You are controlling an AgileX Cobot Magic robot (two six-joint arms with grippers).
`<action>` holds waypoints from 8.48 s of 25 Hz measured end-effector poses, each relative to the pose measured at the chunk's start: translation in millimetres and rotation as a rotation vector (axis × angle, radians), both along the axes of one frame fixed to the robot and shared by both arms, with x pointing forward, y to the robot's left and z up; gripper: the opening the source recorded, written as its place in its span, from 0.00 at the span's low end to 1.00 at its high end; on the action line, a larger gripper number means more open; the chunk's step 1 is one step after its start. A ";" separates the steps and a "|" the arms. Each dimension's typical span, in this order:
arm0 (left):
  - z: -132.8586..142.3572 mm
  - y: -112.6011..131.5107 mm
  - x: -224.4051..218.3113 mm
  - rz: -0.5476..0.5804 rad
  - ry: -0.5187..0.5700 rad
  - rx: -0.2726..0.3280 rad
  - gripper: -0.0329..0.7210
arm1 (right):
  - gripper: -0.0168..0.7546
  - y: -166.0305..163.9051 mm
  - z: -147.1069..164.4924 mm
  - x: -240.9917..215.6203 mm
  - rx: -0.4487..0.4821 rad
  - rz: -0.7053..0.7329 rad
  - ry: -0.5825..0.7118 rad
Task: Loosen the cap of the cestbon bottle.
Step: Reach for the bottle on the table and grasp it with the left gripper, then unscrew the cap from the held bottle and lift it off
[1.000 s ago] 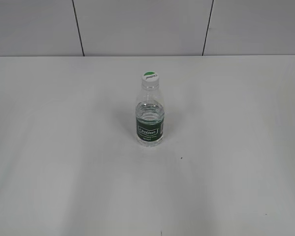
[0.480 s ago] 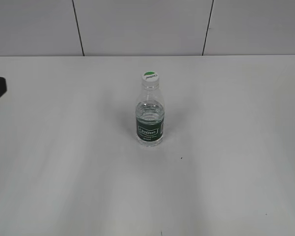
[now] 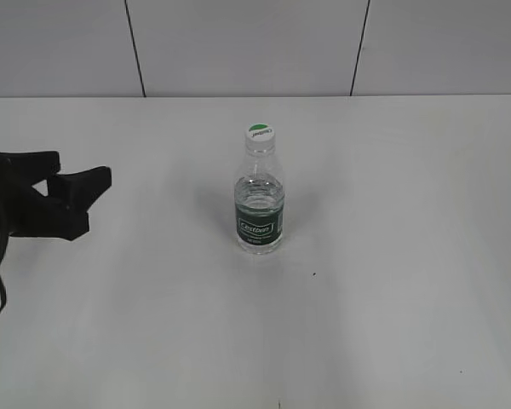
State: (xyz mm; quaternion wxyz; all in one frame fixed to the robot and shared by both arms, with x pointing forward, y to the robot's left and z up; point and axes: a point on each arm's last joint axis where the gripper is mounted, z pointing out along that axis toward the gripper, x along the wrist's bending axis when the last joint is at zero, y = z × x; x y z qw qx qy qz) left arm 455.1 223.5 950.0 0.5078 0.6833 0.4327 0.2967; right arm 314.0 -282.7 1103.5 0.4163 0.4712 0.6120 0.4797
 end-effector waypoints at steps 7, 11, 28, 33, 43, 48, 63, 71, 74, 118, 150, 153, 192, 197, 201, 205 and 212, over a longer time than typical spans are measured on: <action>-18.0 9.1 34.5 -0.210 0.012 -0.034 0.67 | 0.76 -0.1 1.0 0.2 0.002 -0.001 -0.011; -25.4 18.2 51.2 -0.325 0.015 -0.067 0.67 | 0.76 -0.1 1.0 0.2 0.002 -0.001 -0.011; -75.7 -33.8 101.1 -0.861 -0.007 -0.050 0.74 | 0.76 1.4 -2.8 10.1 -0.005 -0.001 0.035; -75.5 -64.3 110.7 -0.934 -0.044 -0.017 0.79 | 0.76 1.4 -2.7 10.1 -0.004 -0.001 0.034; -72.5 -90.5 126.2 -0.895 -0.032 0.046 0.81 | 0.76 1.4 -2.7 10.1 -0.004 -0.001 0.034; -77.3 -103.8 125.2 -0.887 -0.012 0.072 0.81 | 0.76 1.4 -2.7 10.1 -0.004 -0.001 0.034; -100.1 -129.8 132.1 -0.888 0.002 -0.009 0.80 | 0.76 1.6 -2.7 10.1 -0.001 -0.001 0.035; -103.2 -134.0 131.1 -0.880 0.019 0.026 0.60 | 0.76 4.7 -7.5 23.1 0.019 0.005 0.102; -103.2 -134.0 131.2 -0.879 0.020 0.026 0.59 | 0.76 6.4 -2.9 32.7 0.021 0.006 0.125; -103.4 -133.9 131.4 -0.876 0.021 0.028 0.59 | 0.69 176.7 20.5 235.6 -0.396 0.489 0.873; -103.6 -134.3 130.9 -0.885 0.020 0.035 0.59 | 0.69 256.1 -34.9 256.4 -0.413 0.550 0.982; -103.6 -134.3 130.8 -0.886 0.019 0.035 0.59 | 0.69 256.7 -44.1 260.1 -0.448 0.536 0.990; -103.4 -134.4 131.0 -0.886 0.019 0.035 0.59 | 0.40 260.3 -59.4 264.2 -0.530 0.610 0.986; -103.6 -134.1 130.9 -0.889 0.019 0.037 0.59 | 0.40 260.3 -59.3 264.3 -0.755 0.841 0.852; -103.7 -134.1 130.6 -0.895 0.013 0.043 0.59 | 0.40 260.4 -58.8 264.8 -1.039 1.125 0.642; -103.3 -134.1 130.6 -0.895 0.013 0.043 0.59 | 0.40 260.2 -57.7 265.3 -1.192 1.270 0.509; -103.4 -134.1 130.7 -0.894 0.013 0.043 0.59 | 0.40 260.4 -56.8 266.1 -1.375 1.440 0.330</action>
